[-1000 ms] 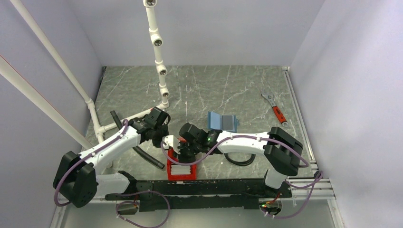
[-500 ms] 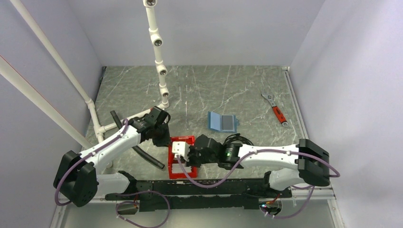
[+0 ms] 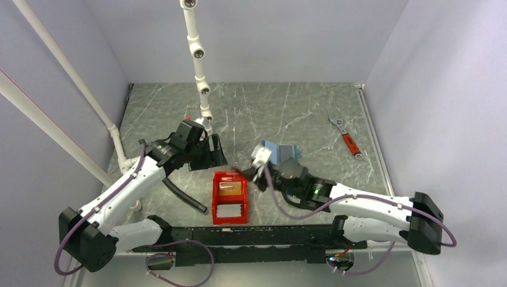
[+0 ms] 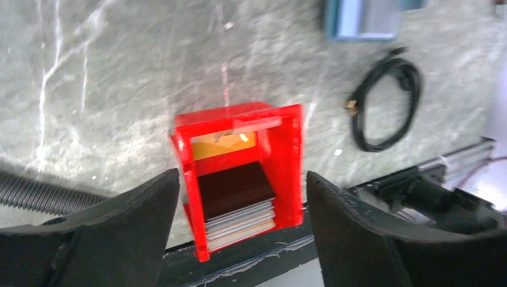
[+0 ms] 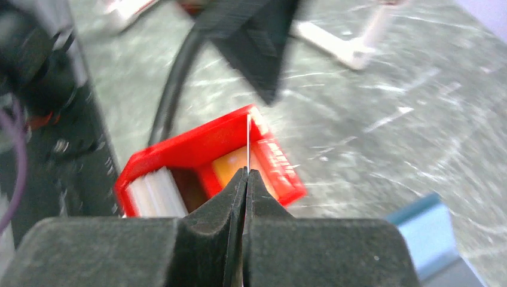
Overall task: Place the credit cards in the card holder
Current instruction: Pick up the credit card from the storage box, then insert the credit card into the card holder.
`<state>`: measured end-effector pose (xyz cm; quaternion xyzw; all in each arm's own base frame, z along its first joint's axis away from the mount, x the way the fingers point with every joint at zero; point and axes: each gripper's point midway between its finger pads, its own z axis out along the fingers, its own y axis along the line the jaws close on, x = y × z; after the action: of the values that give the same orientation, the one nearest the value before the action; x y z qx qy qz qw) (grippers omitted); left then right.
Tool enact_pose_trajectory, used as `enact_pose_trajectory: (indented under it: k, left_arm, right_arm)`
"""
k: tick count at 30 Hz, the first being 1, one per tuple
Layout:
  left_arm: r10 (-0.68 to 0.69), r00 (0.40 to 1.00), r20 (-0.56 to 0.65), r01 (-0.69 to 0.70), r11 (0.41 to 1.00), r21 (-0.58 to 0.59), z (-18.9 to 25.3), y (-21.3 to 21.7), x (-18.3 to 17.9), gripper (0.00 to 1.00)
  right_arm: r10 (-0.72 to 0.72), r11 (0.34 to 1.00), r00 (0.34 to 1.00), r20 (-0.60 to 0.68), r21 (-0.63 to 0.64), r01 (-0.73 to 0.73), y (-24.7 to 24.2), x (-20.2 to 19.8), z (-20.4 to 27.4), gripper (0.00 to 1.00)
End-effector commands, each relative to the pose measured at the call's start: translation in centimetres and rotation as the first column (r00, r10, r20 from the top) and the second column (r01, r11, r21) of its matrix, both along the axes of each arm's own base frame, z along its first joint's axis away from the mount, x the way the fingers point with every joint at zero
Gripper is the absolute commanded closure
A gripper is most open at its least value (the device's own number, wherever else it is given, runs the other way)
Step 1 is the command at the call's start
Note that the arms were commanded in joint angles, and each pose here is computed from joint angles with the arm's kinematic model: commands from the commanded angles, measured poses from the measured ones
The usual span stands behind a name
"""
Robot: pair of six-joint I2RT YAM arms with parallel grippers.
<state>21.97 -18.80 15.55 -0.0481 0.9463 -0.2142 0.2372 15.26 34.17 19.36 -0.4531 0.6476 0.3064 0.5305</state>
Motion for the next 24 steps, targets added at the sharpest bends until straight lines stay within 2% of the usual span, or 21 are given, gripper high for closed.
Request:
enact_pose_trajectory:
  k: [1,4,7,9,11,14,16,20,24]
  left_arm:
    - [-0.118,0.978,0.173,0.133,0.988,-0.08,6.0,-1.1,0.3,0.15]
    - [-0.255,0.926,0.278,0.31,0.934,-0.176,8.8,-3.9,0.3,0.02]
    - [-0.398,0.853,0.338,0.499,0.813,-0.3,10.6,-7.7,-0.3,0.01]
    - [-0.434,0.83,0.35,0.549,0.747,-0.376,11.0,-9.7,0.1,0.01]
    - [-0.439,0.839,0.323,0.543,0.716,-0.439,10.5,-11.3,1.2,0.03]
    - [-0.421,0.866,0.27,0.498,0.682,-0.535,9.5,-13.5,3.0,0.05]
    - [-0.397,0.88,0.259,0.468,0.643,-0.606,9.1,-14.8,4.1,0.06]
    - [-0.357,0.897,0.262,0.435,0.599,-0.673,8.7,-16.7,6.3,0.14]
    - [-0.304,0.905,0.298,0.424,0.577,-0.698,9.3,-17.2,7.4,0.27]
  right_arm:
    - [-0.28,0.93,0.937,-0.208,0.183,0.319,-4.5,6.9,3.5,1.0]
    - [-0.279,0.891,0.875,-0.395,0.233,0.389,-7.5,9.7,3.5,1.0]
    - [-0.23,0.845,0.79,-0.569,0.286,0.452,-10.1,12.2,3.4,1.0]
    - [-0.091,0.824,0.735,-0.672,0.364,0.435,-10.7,12.5,3.8,1.0]
    - [0.063,0.79,0.693,-0.718,0.46,0.405,-11.2,12.5,5.1,1.0]
    - [0.14,0.74,0.604,-0.784,0.489,0.463,-11.9,13.4,5.4,1.0]
    - [0.169,0.736,0.608,-0.776,0.51,0.446,-11.8,13.5,6.0,1.0]
    - [0.161,0.721,0.604,-0.78,0.511,0.468,-12.2,14.2,6.1,1.0]
    - [0.179,0.7,0.6,-0.78,0.53,0.48,-12.7,14.4,6.1,1.0]
